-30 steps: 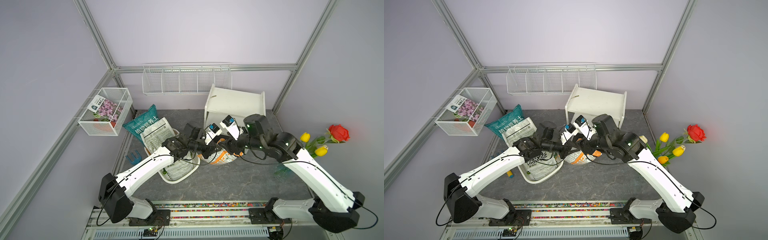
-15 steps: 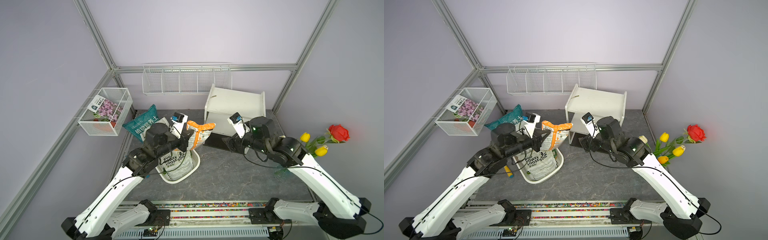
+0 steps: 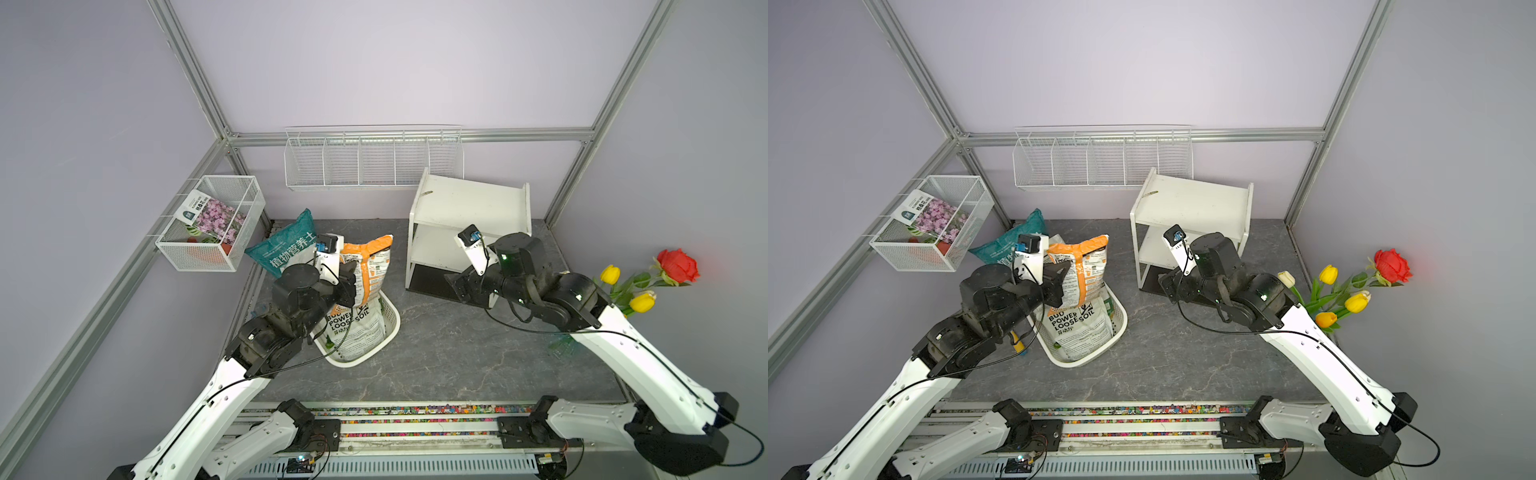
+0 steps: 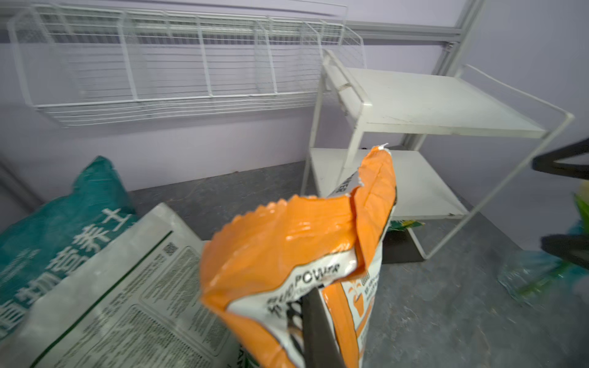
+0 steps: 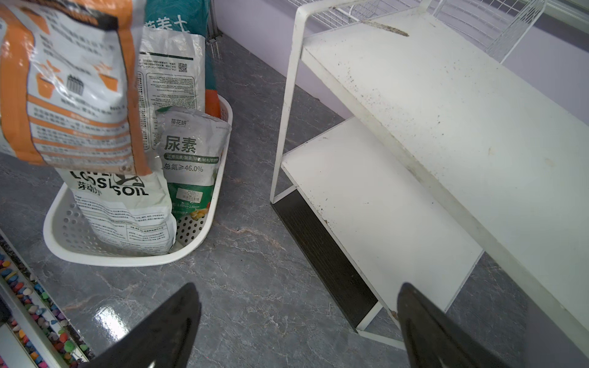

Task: Take down the fertilizer bag from the shelf
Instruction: Place the fertilizer bag in the storage box.

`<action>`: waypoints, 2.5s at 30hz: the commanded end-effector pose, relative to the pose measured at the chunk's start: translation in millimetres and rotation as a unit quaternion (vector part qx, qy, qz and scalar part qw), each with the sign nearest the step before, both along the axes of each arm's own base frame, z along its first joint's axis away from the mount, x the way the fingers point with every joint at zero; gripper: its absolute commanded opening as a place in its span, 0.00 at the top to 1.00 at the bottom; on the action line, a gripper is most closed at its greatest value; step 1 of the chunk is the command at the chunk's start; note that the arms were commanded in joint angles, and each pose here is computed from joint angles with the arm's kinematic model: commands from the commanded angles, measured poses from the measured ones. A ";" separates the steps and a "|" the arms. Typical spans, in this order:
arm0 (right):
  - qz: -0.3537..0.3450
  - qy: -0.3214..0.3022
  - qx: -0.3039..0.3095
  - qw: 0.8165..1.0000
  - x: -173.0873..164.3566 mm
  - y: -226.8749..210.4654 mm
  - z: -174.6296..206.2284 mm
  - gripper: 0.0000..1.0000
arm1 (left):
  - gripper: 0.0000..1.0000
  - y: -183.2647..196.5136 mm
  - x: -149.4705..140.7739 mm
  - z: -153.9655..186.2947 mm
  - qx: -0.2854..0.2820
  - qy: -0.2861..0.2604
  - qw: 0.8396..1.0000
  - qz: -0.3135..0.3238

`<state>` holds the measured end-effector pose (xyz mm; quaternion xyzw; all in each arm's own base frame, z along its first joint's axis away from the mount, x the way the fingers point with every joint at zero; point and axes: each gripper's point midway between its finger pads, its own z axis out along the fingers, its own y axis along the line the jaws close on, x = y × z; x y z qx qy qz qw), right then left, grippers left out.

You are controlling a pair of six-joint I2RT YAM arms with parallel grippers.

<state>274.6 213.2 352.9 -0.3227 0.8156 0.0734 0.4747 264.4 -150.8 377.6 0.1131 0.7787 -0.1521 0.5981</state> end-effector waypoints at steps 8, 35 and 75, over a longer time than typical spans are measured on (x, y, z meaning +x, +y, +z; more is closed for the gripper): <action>-0.016 0.011 -0.011 1.000 3.6 -4.3 -15.5 0.02 | 1.00 104.7 -20.1 64.3 -0.160 -0.151 0.948 0.230; -0.025 0.009 -0.015 1.000 -2.3 -13.8 -20.5 0.02 | 1.00 106.5 18.8 -68.0 -0.214 -0.046 0.956 0.194; -0.025 0.002 -0.018 1.000 0.5 -13.5 -20.7 0.02 | 1.00 92.0 25.2 -236.3 -0.311 0.232 0.883 0.264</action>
